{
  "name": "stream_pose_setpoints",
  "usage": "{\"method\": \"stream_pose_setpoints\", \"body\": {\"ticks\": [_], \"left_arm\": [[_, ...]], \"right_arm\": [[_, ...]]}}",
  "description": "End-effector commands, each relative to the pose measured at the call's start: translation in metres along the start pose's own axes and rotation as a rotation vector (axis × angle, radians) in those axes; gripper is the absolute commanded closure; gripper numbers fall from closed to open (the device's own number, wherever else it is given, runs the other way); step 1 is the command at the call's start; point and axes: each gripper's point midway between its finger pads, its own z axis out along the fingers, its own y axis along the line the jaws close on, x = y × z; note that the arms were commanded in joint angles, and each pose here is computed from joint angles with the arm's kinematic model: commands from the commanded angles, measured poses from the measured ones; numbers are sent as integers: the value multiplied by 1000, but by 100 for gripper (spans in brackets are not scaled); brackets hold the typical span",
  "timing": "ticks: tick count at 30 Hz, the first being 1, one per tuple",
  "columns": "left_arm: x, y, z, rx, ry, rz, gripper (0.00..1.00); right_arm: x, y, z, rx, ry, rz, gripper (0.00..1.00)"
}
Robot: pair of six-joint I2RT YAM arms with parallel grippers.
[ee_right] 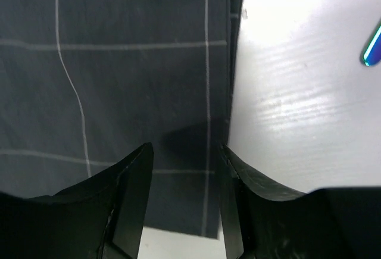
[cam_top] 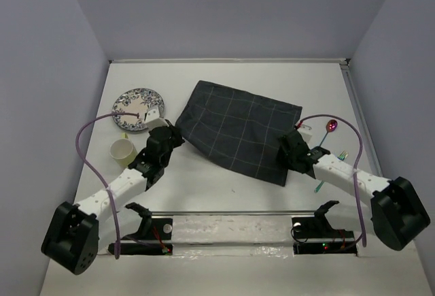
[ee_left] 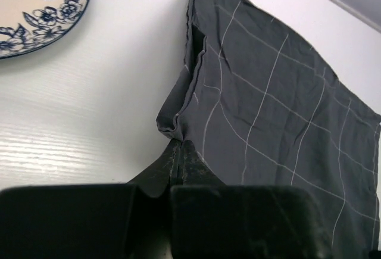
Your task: Set the dinner table for one person
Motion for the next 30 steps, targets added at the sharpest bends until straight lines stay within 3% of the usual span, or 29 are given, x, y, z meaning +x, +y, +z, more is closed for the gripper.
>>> {"method": "stream_pose_setpoints", "body": {"ticks": [1,8,11,16,18,19,20,22,23,24,26,30], "left_arm": [[-1,21,-21,-49,-48,3,100],[10,22,-32,7,-34,-5,100],[9,22,-38,29,-43,-16,100],[4,18,-45,65,-65,-38,100],[2,18,-46,68,-71,-33,100],[2,18,-47,68,-72,-31,100],[1,17,-47,72,-75,-30,100],[-1,16,-49,80,-82,-34,100],[-2,14,-49,86,-85,-36,100],[-4,13,-50,94,-93,-41,100],[-5,12,-51,100,-98,-38,100],[-11,7,-55,122,-112,-37,100]], "right_arm": [[-36,14,14,33,-90,74,51],[-42,19,48,31,-42,125,56],[-46,35,64,-51,-5,127,76],[-80,75,86,-147,-43,62,92],[-102,97,85,-192,-60,49,92],[-106,98,82,-192,-63,43,89],[-114,100,76,-197,-83,42,69],[-124,92,60,-177,-125,46,44],[-125,87,54,-161,-136,53,25],[-124,83,49,-156,-139,56,21],[-109,67,35,-147,-127,87,19],[-69,33,16,-145,-102,171,39]]}}
